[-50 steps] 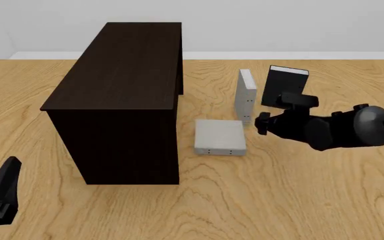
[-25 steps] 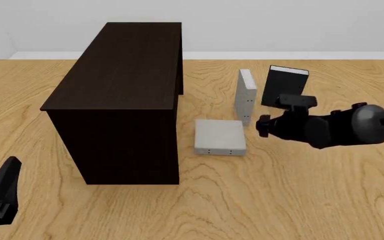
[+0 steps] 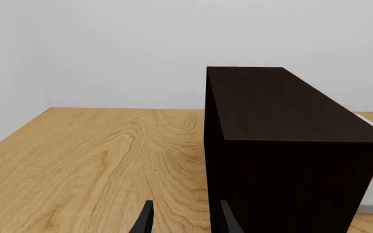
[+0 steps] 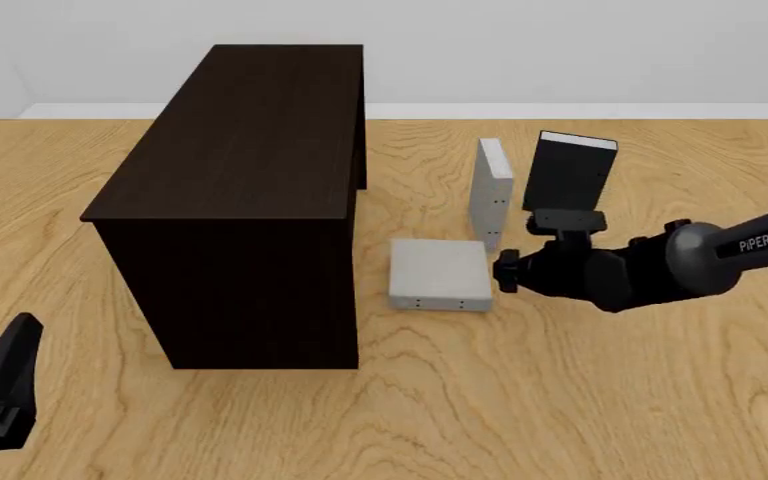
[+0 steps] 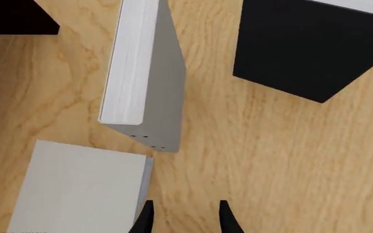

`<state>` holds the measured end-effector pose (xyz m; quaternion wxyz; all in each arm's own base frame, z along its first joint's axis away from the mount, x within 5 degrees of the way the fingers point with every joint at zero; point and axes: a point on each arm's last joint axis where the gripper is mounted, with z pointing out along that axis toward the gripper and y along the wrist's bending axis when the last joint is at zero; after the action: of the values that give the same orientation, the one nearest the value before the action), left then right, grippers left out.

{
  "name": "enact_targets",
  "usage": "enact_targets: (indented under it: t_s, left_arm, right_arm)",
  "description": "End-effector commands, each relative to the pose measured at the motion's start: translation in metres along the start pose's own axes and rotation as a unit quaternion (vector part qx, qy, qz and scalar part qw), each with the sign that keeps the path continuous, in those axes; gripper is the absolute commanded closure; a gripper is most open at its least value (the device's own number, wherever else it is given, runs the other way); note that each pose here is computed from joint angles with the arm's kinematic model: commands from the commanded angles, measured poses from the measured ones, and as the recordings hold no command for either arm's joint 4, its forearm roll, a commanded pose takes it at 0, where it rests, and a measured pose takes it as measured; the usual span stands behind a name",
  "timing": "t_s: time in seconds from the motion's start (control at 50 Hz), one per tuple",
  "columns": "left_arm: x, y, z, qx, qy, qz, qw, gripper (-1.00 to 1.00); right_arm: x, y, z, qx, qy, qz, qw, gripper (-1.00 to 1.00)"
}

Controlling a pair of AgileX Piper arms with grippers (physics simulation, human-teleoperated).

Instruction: Pick up the book on the right and place it under the cabinet shelf.

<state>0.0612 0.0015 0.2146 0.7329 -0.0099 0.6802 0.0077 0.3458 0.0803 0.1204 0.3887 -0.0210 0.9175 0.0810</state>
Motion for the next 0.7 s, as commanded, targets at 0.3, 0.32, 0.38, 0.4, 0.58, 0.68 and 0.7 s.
enact_targets:
  t_s: [0.3, 0.32, 0.38, 0.4, 0.58, 0.68, 0.7]
  left_arm:
    - [0.0, 0.0, 0.0, 0.0, 0.0, 0.0, 1.0, -1.0]
    - [0.0, 0.0, 0.0, 0.0, 0.0, 0.0, 1.0, -1.0]
    - [0.0, 0.0, 0.0, 0.0, 0.0, 0.0, 1.0, -1.0]
    - [0.0, 0.0, 0.0, 0.0, 0.0, 0.0, 1.0, -1.0]
    - [0.0, 0.0, 0.0, 0.0, 0.0, 0.0, 1.0, -1.0]
    - [0.0, 0.0, 0.0, 0.0, 0.0, 0.0, 1.0, -1.0]
    - [0.0, 0.0, 0.0, 0.0, 0.0, 0.0, 1.0, -1.0]
  right_arm:
    - [0.009, 0.036, 0.009, -0.035, 0.011, -0.022, 0.9991, -1.0]
    - [0.009, 0.037, 0.009, -0.037, 0.011, -0.023, 0.999, -1.0]
    - [0.009, 0.041, 0.009, -0.041, 0.011, -0.026, 0.9988, -1.0]
    - [0.01, 0.044, 0.009, -0.043, 0.011, -0.026, 0.9987, -1.0]
    - [0.006, 0.055, 0.003, -0.056, 0.006, -0.033, 0.9979, -1.0]
    - [0.007, 0.064, 0.003, -0.065, 0.007, -0.038, 0.9972, -1.0]
    - [0.006, 0.065, 0.003, -0.066, 0.007, -0.039, 0.997, -1.0]
